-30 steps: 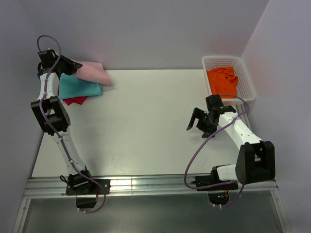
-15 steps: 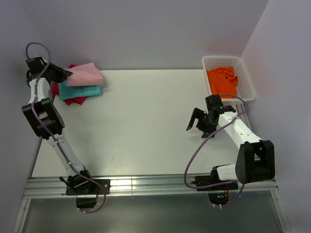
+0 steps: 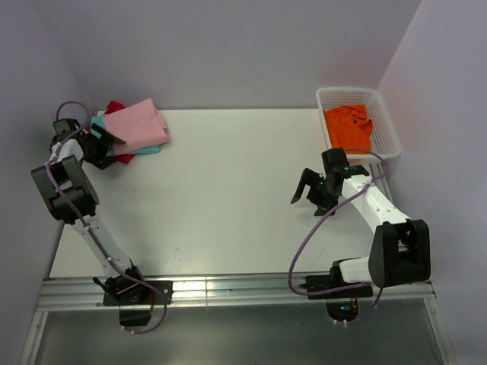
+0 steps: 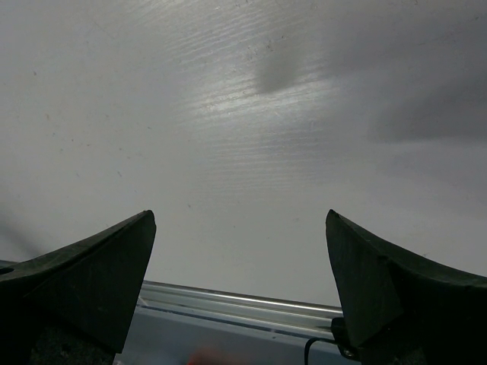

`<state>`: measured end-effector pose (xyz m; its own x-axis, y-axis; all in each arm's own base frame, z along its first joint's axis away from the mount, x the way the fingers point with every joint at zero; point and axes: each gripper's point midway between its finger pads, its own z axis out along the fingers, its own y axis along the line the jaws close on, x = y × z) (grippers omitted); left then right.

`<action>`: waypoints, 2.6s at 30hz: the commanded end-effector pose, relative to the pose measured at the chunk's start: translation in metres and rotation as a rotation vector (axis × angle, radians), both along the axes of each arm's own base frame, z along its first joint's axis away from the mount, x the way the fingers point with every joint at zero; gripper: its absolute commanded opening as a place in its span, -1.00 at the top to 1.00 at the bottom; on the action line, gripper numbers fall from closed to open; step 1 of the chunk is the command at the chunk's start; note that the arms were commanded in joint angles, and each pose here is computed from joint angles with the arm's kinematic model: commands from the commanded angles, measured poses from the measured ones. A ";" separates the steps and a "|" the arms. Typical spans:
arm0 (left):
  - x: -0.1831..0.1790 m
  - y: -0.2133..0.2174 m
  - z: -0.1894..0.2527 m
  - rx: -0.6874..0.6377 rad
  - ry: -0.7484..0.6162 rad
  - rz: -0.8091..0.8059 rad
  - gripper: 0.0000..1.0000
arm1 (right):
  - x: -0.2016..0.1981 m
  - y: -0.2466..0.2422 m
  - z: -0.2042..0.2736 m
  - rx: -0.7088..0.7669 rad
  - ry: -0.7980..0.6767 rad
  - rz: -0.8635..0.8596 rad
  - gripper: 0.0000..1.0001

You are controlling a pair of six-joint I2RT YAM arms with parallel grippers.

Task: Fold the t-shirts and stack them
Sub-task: Neatly place the folded tshirt to the corner

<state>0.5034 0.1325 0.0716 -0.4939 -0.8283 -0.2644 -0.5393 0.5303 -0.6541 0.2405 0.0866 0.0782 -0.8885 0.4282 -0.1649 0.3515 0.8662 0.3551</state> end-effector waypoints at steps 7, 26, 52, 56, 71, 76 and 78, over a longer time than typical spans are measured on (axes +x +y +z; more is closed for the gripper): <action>-0.032 -0.014 0.135 0.157 -0.250 0.035 -0.79 | 0.012 0.003 0.027 0.001 -0.106 -0.002 -1.00; -0.206 -0.194 0.132 0.278 -0.236 -0.206 -0.72 | -0.010 0.015 0.173 -0.015 -0.660 0.067 -1.00; -0.265 -0.131 0.228 0.576 -0.388 0.081 -0.83 | -0.048 -0.027 0.196 -0.157 -0.801 0.010 -1.00; -0.272 -0.110 0.236 0.644 -0.368 0.180 -0.84 | -0.048 -0.028 0.192 -0.170 -0.796 0.011 -1.00; -0.270 -0.107 0.224 0.677 -0.351 0.169 -0.81 | -0.037 -0.026 0.193 -0.188 -0.783 0.017 -1.00; -0.271 -0.104 0.221 0.699 -0.341 0.177 -0.81 | -0.036 -0.027 0.193 -0.193 -0.779 0.017 -1.00; -0.270 -0.104 0.219 0.697 -0.339 0.177 -0.80 | -0.035 -0.026 0.194 -0.192 -0.782 0.019 -1.00</action>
<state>0.2314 0.0254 0.2849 -0.2001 -0.4930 -0.8467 -0.4892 0.7990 -0.3496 0.2000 0.0616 0.2615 -0.5229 0.3238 -0.7885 0.0563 0.9362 0.3470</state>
